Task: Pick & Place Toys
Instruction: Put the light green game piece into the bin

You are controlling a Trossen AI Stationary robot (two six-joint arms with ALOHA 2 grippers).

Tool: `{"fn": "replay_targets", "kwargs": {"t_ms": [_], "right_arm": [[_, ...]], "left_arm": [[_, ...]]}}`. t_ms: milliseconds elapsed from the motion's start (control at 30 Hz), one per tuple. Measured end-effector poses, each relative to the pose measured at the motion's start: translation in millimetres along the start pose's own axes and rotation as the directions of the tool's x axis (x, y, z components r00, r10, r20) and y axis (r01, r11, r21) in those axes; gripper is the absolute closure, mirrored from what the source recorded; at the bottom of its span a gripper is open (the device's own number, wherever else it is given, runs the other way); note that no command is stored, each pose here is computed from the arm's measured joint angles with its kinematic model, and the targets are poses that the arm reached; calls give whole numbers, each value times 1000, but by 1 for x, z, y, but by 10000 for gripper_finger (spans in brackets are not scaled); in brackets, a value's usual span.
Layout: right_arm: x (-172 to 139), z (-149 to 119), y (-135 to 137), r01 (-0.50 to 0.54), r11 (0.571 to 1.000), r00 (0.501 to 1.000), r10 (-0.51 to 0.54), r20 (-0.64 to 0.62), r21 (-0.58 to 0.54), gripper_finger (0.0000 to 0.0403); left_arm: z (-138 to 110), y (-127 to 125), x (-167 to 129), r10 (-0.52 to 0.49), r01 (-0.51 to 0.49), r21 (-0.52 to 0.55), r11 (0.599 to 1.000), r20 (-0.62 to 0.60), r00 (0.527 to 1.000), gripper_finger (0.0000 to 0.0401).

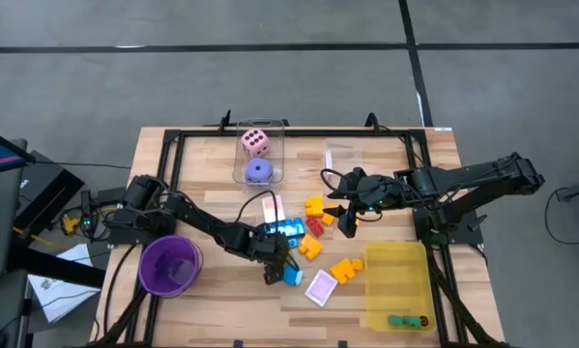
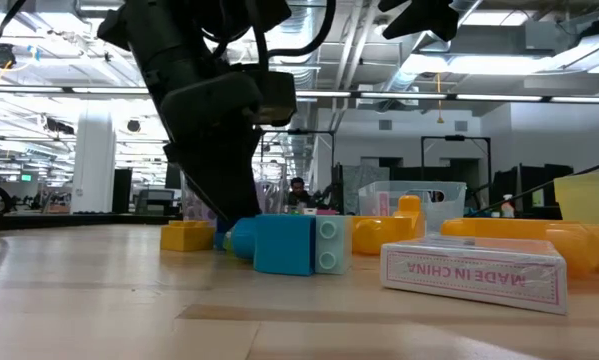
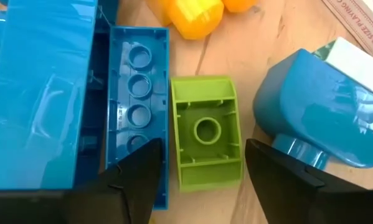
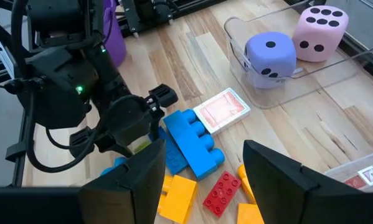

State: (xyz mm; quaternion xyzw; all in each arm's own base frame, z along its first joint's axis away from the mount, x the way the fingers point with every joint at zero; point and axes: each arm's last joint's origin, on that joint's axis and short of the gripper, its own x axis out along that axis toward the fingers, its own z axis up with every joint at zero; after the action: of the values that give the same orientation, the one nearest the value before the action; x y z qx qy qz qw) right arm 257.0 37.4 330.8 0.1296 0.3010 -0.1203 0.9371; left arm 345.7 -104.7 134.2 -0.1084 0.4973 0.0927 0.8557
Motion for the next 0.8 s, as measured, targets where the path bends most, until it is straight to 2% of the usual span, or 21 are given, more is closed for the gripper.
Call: {"fn": "replay_targets", "kwargs": {"t_ms": [167, 400, 667, 800], "right_arm": [[0, 0, 0, 0, 1000, 1000, 0, 0, 0, 196], [0, 0, 0, 0, 1000, 1000, 0, 1, 3, 196], [0, 1, 0, -1, 1000, 1000, 1, 6, -6, 196], [0, 1, 1, -3, 997, 1000, 4, 13, -72, 196]], "left_arm": [[0, 0, 0, 4, -4, -1, 1000, 5, 1000, 198], [1, 0, -2, 4, -4, -4, 1000, 17, 1000, 263], [7, 1, -14, -17, 17, -17, 1000, 36, 999, 254], [17, 5, -30, -83, 86, -38, 996, 65, 994, 259]]}}
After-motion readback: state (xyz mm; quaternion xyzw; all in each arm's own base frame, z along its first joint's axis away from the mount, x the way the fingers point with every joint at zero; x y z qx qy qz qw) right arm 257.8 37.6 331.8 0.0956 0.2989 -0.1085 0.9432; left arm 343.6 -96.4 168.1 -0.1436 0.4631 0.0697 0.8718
